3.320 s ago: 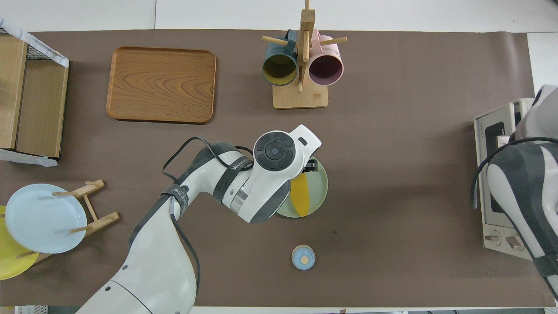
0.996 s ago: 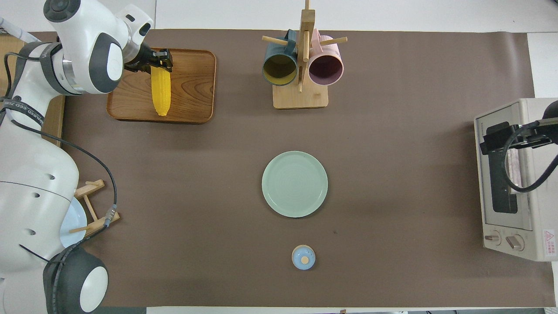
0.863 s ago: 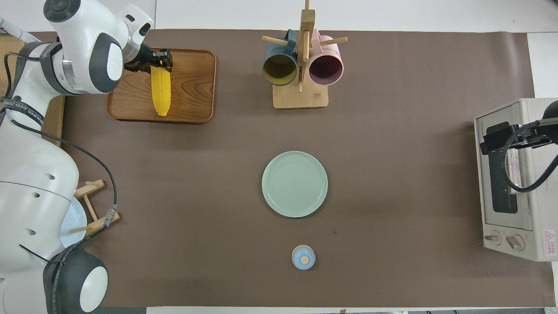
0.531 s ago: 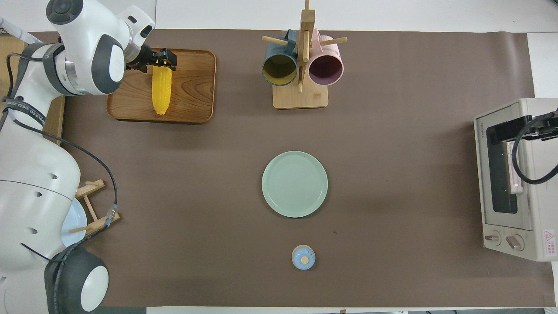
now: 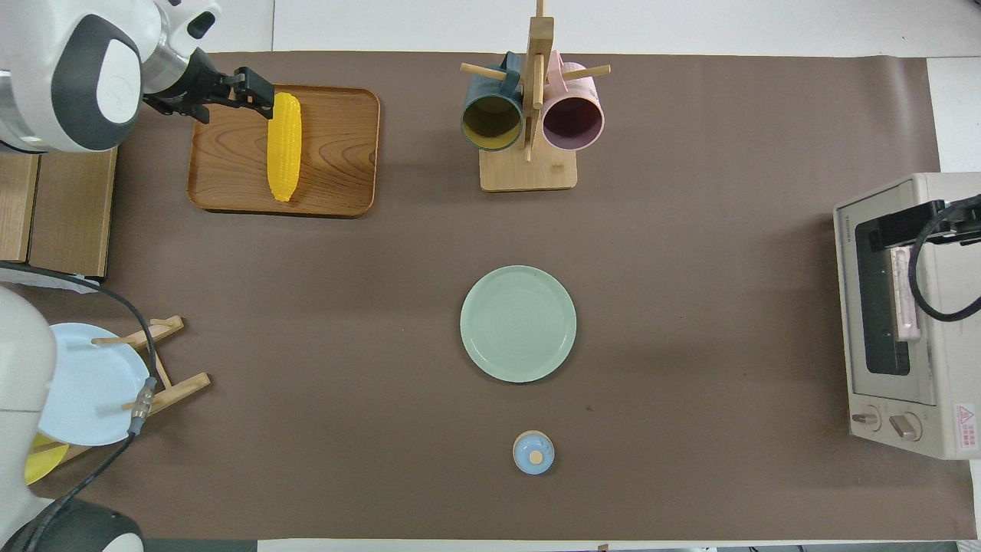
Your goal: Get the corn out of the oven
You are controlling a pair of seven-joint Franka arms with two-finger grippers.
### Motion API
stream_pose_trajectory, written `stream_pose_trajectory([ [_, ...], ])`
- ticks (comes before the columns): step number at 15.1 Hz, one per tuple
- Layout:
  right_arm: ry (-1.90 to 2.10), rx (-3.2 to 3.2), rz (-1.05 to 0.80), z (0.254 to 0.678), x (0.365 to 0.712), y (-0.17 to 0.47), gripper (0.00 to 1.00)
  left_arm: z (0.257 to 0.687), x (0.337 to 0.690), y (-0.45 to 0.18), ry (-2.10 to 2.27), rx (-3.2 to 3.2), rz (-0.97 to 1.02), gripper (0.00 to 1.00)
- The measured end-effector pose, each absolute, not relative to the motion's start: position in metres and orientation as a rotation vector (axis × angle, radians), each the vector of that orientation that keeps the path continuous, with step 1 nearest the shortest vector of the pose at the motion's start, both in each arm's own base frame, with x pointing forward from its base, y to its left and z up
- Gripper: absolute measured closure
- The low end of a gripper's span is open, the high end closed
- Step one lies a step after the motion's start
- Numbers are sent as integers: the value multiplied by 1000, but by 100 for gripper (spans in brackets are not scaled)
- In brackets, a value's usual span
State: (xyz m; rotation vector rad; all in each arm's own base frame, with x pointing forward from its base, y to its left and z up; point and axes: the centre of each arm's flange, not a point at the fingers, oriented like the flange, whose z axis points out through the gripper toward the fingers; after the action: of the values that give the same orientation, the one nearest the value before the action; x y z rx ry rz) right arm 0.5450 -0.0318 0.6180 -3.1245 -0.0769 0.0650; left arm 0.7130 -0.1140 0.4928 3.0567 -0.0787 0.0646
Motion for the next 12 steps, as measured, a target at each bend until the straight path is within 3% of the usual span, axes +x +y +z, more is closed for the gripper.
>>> stream_pose_trajectory([
  [6, -86, -3146, 66, 619, 545, -31, 0, 601, 605, -95, -30, 3097, -155, 0],
  [12, -91, -3167, 73, 619, 545, -31, 0, 619, 539, -88, 12, 3111, -244, 0],
])
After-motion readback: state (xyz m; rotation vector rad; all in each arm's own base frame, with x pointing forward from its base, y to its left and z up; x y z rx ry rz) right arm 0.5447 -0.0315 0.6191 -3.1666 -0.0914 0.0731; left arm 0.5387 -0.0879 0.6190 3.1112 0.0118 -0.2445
